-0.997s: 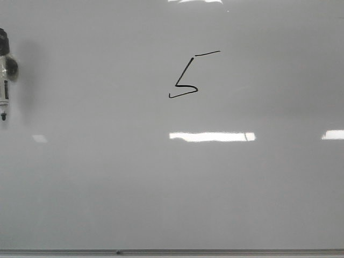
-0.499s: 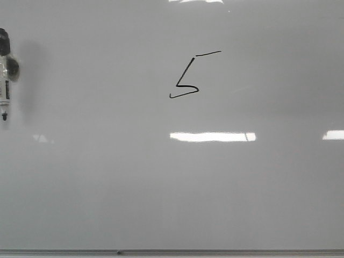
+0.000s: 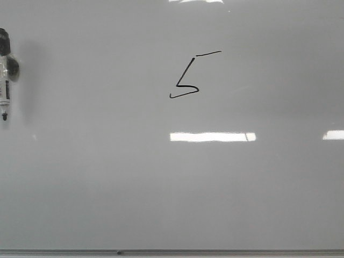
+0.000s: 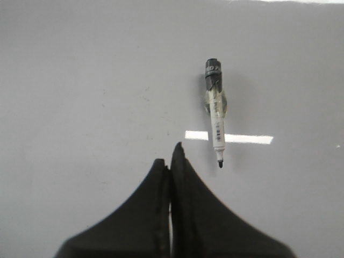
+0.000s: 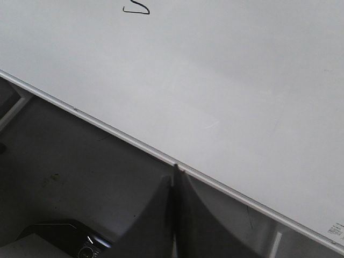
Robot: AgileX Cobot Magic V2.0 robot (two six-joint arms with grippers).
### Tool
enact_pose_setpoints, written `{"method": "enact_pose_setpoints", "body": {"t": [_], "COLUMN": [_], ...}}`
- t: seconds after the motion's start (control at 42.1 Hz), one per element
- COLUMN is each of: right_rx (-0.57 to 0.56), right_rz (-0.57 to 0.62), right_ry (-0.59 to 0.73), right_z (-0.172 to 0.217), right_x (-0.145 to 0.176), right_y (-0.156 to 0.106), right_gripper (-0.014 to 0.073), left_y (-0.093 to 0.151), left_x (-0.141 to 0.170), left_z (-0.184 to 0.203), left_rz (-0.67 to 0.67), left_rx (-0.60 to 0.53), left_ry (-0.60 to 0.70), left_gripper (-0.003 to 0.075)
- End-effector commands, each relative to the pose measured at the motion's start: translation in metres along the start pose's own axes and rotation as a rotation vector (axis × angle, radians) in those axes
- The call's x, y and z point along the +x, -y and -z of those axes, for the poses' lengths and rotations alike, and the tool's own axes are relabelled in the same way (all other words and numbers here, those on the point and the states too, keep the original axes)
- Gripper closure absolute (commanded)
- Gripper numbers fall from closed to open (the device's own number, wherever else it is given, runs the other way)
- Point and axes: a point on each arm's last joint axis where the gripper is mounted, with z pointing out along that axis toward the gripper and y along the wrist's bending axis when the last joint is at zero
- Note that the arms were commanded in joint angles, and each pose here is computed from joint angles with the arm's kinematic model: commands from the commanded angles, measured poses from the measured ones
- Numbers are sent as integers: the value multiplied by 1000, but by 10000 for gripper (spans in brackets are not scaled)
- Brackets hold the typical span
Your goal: Write number 5 on whiteboard
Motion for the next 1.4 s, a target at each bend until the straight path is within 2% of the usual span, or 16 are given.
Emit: {"method": "enact_pose_setpoints", "body": {"t": [0.0, 0.404, 0.736, 1.377], "right_rx": [15, 15, 15, 15], "right_rz": [3, 3, 3, 3], "right_ry": [75, 74, 74, 74], "right_z": [5, 5, 5, 5], "right_x": [-10, -10, -10, -10], "right_y": [1, 1, 1, 1], "right_gripper": [664, 664, 664, 664], "left_y": [2, 2, 3, 3], "left_x": [-5, 4, -2, -3], "left_z": [0, -1, 0, 0], "left_rz": [15, 15, -97, -96], "left_rx": [29, 29, 32, 32], "left_ry": [123, 107, 176, 187], "left_gripper": [741, 741, 741, 741]}}
